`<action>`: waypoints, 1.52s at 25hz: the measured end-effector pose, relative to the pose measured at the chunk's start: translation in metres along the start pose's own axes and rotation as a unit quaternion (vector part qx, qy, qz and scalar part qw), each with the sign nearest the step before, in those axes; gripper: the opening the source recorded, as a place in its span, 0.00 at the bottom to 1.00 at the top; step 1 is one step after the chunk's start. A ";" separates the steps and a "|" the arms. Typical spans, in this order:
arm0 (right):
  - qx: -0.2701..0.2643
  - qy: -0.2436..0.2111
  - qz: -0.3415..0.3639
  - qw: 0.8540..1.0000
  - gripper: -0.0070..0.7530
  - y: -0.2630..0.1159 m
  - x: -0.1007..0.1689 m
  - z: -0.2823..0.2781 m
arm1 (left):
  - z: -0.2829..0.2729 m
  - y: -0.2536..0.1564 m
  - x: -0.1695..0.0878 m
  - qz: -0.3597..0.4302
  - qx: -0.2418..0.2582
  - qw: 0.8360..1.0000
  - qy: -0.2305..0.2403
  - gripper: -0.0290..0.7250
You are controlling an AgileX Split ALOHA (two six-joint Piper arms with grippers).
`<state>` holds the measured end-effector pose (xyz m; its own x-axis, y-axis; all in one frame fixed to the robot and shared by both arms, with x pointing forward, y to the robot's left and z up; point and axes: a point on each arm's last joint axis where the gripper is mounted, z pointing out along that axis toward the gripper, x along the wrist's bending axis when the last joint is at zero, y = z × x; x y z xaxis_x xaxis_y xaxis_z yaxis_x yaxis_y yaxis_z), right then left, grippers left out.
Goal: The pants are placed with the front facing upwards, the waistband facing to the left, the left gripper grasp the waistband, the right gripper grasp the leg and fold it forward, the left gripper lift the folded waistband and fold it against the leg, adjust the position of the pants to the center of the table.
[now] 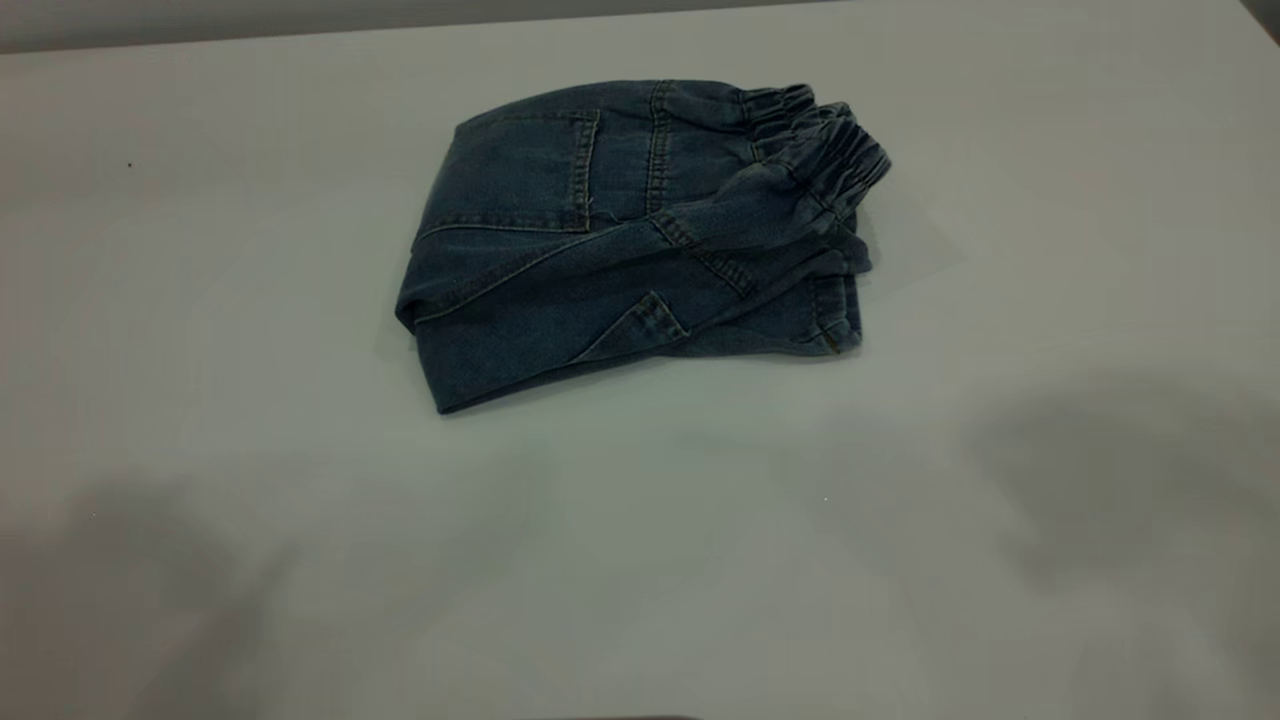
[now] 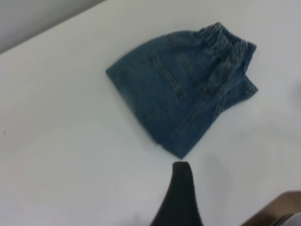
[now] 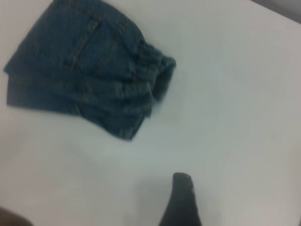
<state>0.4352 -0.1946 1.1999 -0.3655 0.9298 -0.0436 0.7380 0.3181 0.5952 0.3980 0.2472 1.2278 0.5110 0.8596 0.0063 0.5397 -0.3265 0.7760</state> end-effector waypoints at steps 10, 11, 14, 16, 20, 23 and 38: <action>-0.055 0.000 0.030 0.998 0.66 -0.144 -0.024 -0.048 | -0.002 -0.094 -0.022 -0.057 0.045 0.997 -0.003 0.80; -0.060 -0.003 0.036 0.998 0.66 -0.158 -0.026 -0.048 | 0.000 -0.105 -0.024 -0.064 0.053 0.997 -0.003 0.80; -0.070 -0.008 0.056 0.996 0.66 -0.193 -0.030 -0.042 | 0.007 -0.136 -0.026 -0.079 0.076 0.994 0.010 0.80; -0.068 -0.014 0.059 0.996 0.66 -0.213 -0.032 -0.033 | 0.012 -0.156 -0.027 -0.087 0.091 0.992 0.022 0.80; -0.057 -0.035 0.054 0.996 0.66 -0.242 -0.036 -0.011 | 0.026 -0.194 -0.029 -0.102 0.130 0.986 0.031 0.80; -0.048 -0.059 0.045 0.996 0.66 -0.256 -0.039 0.002 | 0.031 -0.212 -0.032 -0.106 0.136 0.985 0.031 0.80; -0.089 0.009 0.082 0.993 0.66 -0.259 -0.028 0.011 | 0.028 -0.219 -0.032 -0.093 0.096 0.990 0.049 0.80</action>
<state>0.2608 -0.3006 1.0380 -0.2602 0.9623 0.0798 0.6772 0.1229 0.7255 0.2824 0.2803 1.0395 0.3284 0.9427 -0.0579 0.7411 -0.2192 0.6346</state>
